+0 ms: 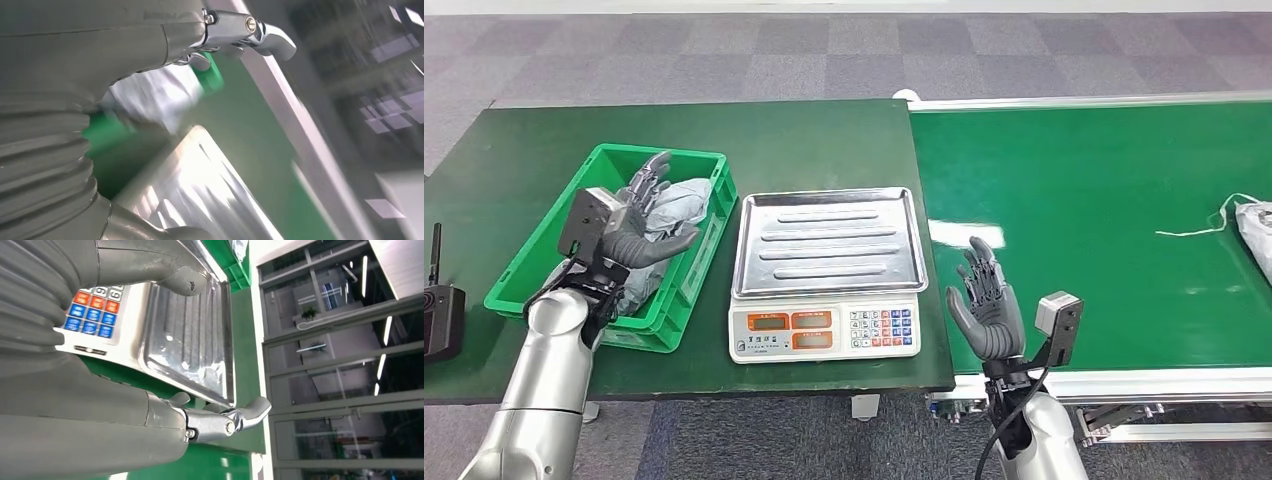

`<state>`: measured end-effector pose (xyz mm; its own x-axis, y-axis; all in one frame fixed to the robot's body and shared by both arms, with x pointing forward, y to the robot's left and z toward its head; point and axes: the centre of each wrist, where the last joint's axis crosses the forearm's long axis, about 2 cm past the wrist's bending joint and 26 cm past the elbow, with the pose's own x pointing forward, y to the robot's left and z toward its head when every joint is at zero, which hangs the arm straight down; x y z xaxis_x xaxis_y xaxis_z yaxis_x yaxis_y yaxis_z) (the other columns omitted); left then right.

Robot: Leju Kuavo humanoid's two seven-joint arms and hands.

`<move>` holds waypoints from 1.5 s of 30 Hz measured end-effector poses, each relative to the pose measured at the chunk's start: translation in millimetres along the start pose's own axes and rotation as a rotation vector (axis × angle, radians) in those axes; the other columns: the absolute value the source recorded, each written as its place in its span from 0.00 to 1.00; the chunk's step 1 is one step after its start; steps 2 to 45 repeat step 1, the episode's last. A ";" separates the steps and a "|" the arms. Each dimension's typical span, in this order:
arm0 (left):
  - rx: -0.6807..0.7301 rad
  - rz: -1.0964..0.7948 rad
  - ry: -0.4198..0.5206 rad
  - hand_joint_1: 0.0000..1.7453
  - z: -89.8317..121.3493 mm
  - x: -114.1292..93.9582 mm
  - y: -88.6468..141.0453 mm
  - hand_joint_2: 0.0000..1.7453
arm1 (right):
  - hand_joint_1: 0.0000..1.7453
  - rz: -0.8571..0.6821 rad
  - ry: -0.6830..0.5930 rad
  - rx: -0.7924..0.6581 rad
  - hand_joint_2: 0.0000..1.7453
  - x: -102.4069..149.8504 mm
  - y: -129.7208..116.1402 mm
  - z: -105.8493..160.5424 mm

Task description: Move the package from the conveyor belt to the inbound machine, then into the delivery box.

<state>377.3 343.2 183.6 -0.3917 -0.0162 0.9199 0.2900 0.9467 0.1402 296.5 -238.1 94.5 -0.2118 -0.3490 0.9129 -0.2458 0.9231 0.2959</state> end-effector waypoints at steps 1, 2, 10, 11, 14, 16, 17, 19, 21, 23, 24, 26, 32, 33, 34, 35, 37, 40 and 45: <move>-0.015 0.042 -0.012 0.00 -0.4 0.6 -0.9 1.00 | 0.00 0.004 -0.001 0.005 1.00 0.5 0.6 -2.0; -0.015 0.042 -0.012 0.00 -0.4 0.6 -0.9 1.00 | 0.00 0.004 -0.001 0.005 1.00 0.5 0.6 -2.0; -0.015 0.042 -0.012 0.00 -0.4 0.6 -0.9 1.00 | 0.00 0.004 -0.001 0.005 1.00 0.5 0.6 -2.0; -0.015 0.042 -0.012 0.00 -0.4 0.6 -0.9 1.00 | 0.00 0.004 -0.001 0.005 1.00 0.5 0.6 -2.0; -0.015 0.042 -0.012 0.00 -0.4 0.6 -0.9 1.00 | 0.00 0.004 -0.001 0.005 1.00 0.5 0.6 -2.0; -0.015 0.042 -0.012 0.00 -0.4 0.6 -0.9 1.00 | 0.00 0.004 -0.001 0.005 1.00 0.5 0.6 -2.0; -0.015 0.042 -0.012 0.00 -0.4 0.6 -0.9 1.00 | 0.00 0.004 -0.001 0.005 1.00 0.5 0.6 -2.0; -0.015 0.042 -0.012 0.00 -0.4 0.6 -0.9 1.00 | 0.00 0.004 -0.001 0.005 1.00 0.5 0.6 -2.0; -0.015 0.042 -0.012 0.00 -0.4 0.6 -0.9 1.00 | 0.00 0.004 -0.001 0.005 1.00 0.5 0.6 -2.0; -0.015 0.042 -0.012 0.00 -0.4 0.6 -0.9 1.00 | 0.00 0.004 -0.001 0.005 1.00 0.5 0.6 -2.0; -0.015 0.042 -0.012 0.00 -0.4 0.6 -0.9 1.00 | 0.00 0.004 -0.001 0.005 1.00 0.5 0.6 -2.0; -0.015 0.042 -0.012 0.00 -0.4 0.6 -0.9 1.00 | 0.00 0.004 -0.001 0.005 1.00 0.5 0.6 -2.0; -0.015 0.042 -0.012 0.00 -0.4 0.6 -0.9 1.00 | 0.00 0.004 -0.001 0.005 1.00 0.5 0.6 -2.0; -0.015 0.042 -0.012 0.00 -0.4 0.6 -0.9 1.00 | 0.00 0.004 -0.001 0.005 1.00 0.5 0.6 -2.0; -0.015 0.042 -0.012 0.00 -0.4 0.6 -0.9 1.00 | 0.00 0.004 -0.001 0.005 1.00 0.5 0.6 -2.0; -0.015 0.042 -0.012 0.00 -0.4 0.6 -0.9 1.00 | 0.00 0.004 -0.001 0.005 1.00 0.5 0.6 -2.0; -0.015 0.042 -0.012 0.00 -0.4 0.6 -0.9 1.00 | 0.00 0.004 -0.001 0.005 1.00 0.5 0.6 -2.0; -0.015 0.042 -0.012 0.00 -0.4 0.6 -0.9 1.00 | 0.00 0.004 -0.001 0.005 1.00 0.5 0.6 -2.0; -0.015 0.042 -0.012 0.00 -0.4 0.6 -0.9 1.00 | 0.00 0.004 -0.001 0.005 1.00 0.5 0.6 -2.0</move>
